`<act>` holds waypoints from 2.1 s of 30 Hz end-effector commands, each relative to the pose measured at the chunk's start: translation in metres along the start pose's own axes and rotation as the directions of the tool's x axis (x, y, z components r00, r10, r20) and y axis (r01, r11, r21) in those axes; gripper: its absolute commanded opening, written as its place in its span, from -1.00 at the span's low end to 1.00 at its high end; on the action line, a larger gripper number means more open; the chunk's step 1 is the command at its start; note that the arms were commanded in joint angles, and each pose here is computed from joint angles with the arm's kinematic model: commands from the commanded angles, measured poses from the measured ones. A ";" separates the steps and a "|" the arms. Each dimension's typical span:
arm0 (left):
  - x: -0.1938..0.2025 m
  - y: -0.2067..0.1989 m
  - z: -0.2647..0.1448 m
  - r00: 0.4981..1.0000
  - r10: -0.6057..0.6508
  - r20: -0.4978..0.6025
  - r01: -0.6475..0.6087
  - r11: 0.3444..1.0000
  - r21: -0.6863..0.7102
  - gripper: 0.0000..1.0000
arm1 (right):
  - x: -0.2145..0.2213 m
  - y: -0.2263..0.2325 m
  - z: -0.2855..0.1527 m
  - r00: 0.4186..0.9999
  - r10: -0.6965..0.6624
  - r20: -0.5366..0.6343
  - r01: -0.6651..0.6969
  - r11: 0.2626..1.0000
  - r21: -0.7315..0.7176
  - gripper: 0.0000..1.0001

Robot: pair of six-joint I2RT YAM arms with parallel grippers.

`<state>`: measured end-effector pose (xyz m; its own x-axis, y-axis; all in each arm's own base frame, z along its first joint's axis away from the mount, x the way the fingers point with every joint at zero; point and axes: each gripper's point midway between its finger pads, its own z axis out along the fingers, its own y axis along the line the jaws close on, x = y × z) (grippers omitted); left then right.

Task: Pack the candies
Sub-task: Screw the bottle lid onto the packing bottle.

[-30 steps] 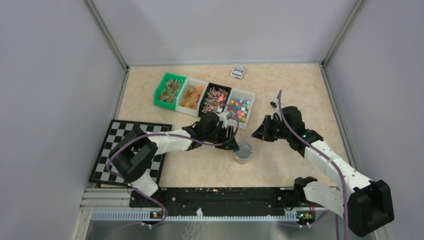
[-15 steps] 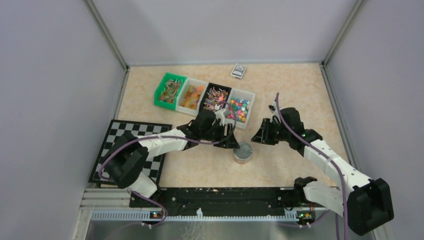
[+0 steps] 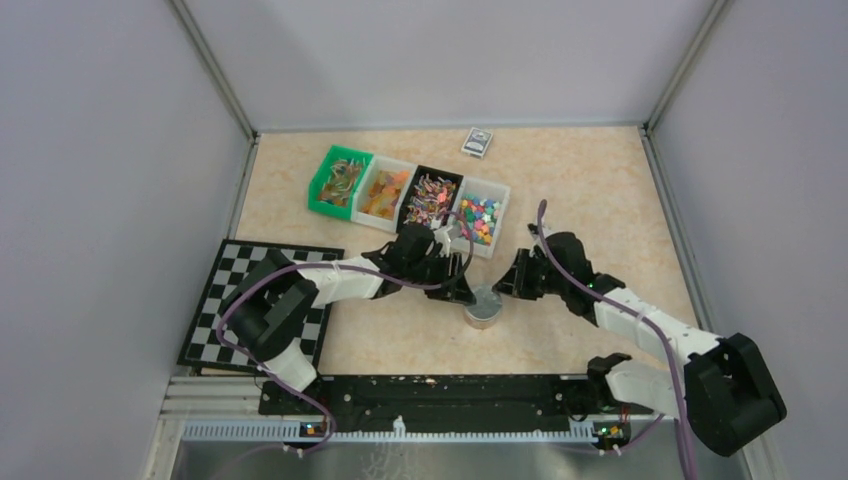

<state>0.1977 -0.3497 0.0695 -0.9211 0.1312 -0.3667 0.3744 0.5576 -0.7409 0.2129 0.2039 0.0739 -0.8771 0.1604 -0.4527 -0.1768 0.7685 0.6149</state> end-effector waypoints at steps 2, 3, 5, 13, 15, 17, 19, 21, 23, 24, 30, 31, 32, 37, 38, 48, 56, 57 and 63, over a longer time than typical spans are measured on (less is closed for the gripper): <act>-0.004 0.000 0.004 1.000 0.021 0.024 -0.020 1.000 -0.006 -0.22 | 0.067 -0.048 0.001 0.990 0.094 -0.107 -0.075 0.983 0.168 -0.84; -0.004 0.001 0.003 1.000 0.021 0.020 -0.021 1.000 -0.014 -0.26 | 0.068 -0.053 0.000 0.991 0.096 -0.094 -0.077 0.980 0.186 -0.86; -0.003 0.004 0.002 1.000 0.023 0.018 -0.022 0.999 -0.034 -0.26 | 0.076 -0.060 0.000 0.989 0.120 -0.084 -0.101 0.975 0.197 -0.90; 0.001 0.025 -0.001 1.000 0.012 0.028 -0.008 0.991 -0.133 -0.10 | 0.118 -0.069 0.009 0.979 0.160 -0.127 -0.130 0.968 0.215 -0.93; 0.009 0.036 0.002 1.000 -0.007 0.010 0.009 0.987 -0.158 -0.22 | 0.118 -0.068 0.011 0.980 0.154 -0.124 -0.127 0.971 0.205 -0.93; 0.016 0.039 0.003 1.000 -0.022 0.001 0.022 0.988 -0.156 -0.30 | 0.109 -0.058 0.016 0.987 0.129 -0.097 -0.114 0.983 0.146 -0.93; 0.024 0.040 -0.001 0.999 -0.035 0.011 0.036 0.990 -0.140 -0.43 | 0.095 -0.046 0.020 0.994 0.093 -0.061 -0.087 0.992 0.096 -0.92; 0.026 0.040 -0.005 0.999 -0.040 0.031 0.044 0.990 -0.134 -0.56 | 0.086 -0.042 0.025 0.996 0.075 -0.051 -0.070 0.993 0.097 -0.91; 0.028 0.042 -0.006 0.998 -0.047 0.037 0.052 0.989 -0.139 -0.68 | 0.087 -0.040 0.033 0.994 0.080 -0.076 -0.073 0.993 0.089 -0.92; 0.031 0.046 -0.006 0.998 -0.054 0.032 0.058 0.987 -0.150 -0.71 | 0.094 -0.041 0.037 0.990 0.094 -0.102 -0.085 0.993 0.085 -0.93; 0.046 0.060 -0.007 0.995 -0.095 0.032 0.099 0.979 -0.176 -0.70 | 0.101 -0.042 0.046 0.987 0.115 -0.109 -0.109 0.992 0.060 -0.94; 0.044 0.060 -0.008 0.995 -0.090 0.040 0.096 0.979 -0.178 -0.70 | 0.098 -0.040 0.045 0.989 0.109 -0.100 -0.104 0.993 0.058 -0.94; 0.042 0.059 -0.008 0.995 -0.087 0.042 0.093 0.979 -0.180 -0.69 | 0.094 -0.038 0.045 0.991 0.103 -0.087 -0.098 0.994 0.056 -0.94; 0.032 0.051 -0.010 0.996 -0.067 0.055 0.076 0.981 -0.176 -0.48 | 0.077 -0.028 0.041 0.996 0.088 -0.002 -0.088 0.996 0.006 -0.82; 0.029 0.048 -0.010 0.996 -0.060 0.062 0.070 0.983 -0.171 -0.44 | 0.069 -0.023 0.040 0.996 0.087 0.025 -0.087 0.996 -0.007 -0.76; -0.003 0.017 -0.017 0.995 -0.006 0.098 0.019 0.991 -0.133 0.08 | -0.051 0.010 0.011 0.959 0.044 0.279 -0.051 0.999 0.019 -0.05; -0.028 -0.011 -0.050 0.977 0.083 0.198 -0.056 0.989 -0.135 0.55 | -0.059 0.045 -0.023 0.938 -0.289 0.191 0.298 0.955 -0.016 0.43; -0.028 -0.011 -0.056 0.974 0.078 0.211 -0.048 0.988 -0.146 0.56 | -0.055 0.044 -0.028 0.921 -0.353 0.164 0.359 0.933 -0.008 0.43; -0.017 -0.026 -0.068 0.979 0.048 0.198 -0.035 0.997 -0.072 0.47 | -0.047 0.062 -0.049 0.930 -0.362 0.072 0.364 0.931 -0.029 -0.32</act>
<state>0.2021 -0.3098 0.1215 -0.8598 -0.0117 -0.5105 0.3851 0.6416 -0.6634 0.2429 0.2131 0.1521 -0.6943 0.0089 -0.7196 -0.4451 0.7804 0.4391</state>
